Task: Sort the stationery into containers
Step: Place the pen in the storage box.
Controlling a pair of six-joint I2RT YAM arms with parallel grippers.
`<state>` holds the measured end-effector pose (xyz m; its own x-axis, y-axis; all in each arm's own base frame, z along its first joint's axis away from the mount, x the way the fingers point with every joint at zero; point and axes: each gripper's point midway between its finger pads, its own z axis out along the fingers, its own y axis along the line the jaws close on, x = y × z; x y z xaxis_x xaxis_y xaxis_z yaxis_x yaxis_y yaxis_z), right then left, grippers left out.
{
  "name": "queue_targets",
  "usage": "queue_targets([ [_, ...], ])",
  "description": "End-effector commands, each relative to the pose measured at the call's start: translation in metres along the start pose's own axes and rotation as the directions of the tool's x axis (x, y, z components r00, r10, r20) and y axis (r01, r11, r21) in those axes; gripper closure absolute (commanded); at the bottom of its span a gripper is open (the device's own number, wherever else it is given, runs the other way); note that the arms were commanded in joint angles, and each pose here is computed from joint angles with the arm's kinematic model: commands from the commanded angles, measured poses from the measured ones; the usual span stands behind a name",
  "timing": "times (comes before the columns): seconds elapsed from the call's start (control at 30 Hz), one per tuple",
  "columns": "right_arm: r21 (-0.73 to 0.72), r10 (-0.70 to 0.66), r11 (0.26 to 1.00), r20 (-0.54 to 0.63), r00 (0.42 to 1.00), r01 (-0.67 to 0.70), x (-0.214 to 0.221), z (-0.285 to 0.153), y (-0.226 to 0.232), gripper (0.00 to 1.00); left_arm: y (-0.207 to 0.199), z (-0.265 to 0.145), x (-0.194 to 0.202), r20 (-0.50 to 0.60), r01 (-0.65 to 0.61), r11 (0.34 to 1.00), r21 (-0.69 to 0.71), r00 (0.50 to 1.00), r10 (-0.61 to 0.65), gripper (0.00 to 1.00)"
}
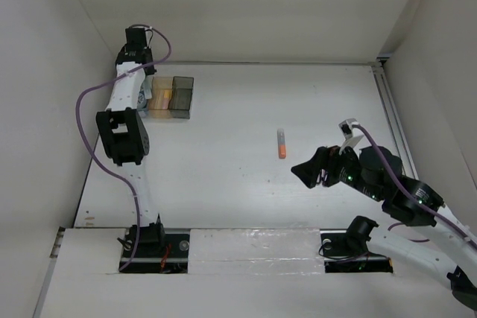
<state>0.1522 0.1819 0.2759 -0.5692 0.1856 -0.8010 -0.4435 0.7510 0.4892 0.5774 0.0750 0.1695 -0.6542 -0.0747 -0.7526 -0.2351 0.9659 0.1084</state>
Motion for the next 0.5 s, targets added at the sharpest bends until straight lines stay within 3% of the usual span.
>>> queue_targets([
  [0.0,-0.053,-0.015,0.998,0.050,0.999,0.017,-0.016,0.000,0.015,0.00,-0.024,0.004,-0.004,0.027,-0.013,0.998,0.064,1.000,0.012,1.00],
  [0.47,-0.071,-0.006,0.997,0.040,0.999,0.009,-0.013,0.009,0.018,0.00,-0.039,0.026,0.023,-0.006,0.003,0.996,0.090,1.000,-0.002,0.97],
])
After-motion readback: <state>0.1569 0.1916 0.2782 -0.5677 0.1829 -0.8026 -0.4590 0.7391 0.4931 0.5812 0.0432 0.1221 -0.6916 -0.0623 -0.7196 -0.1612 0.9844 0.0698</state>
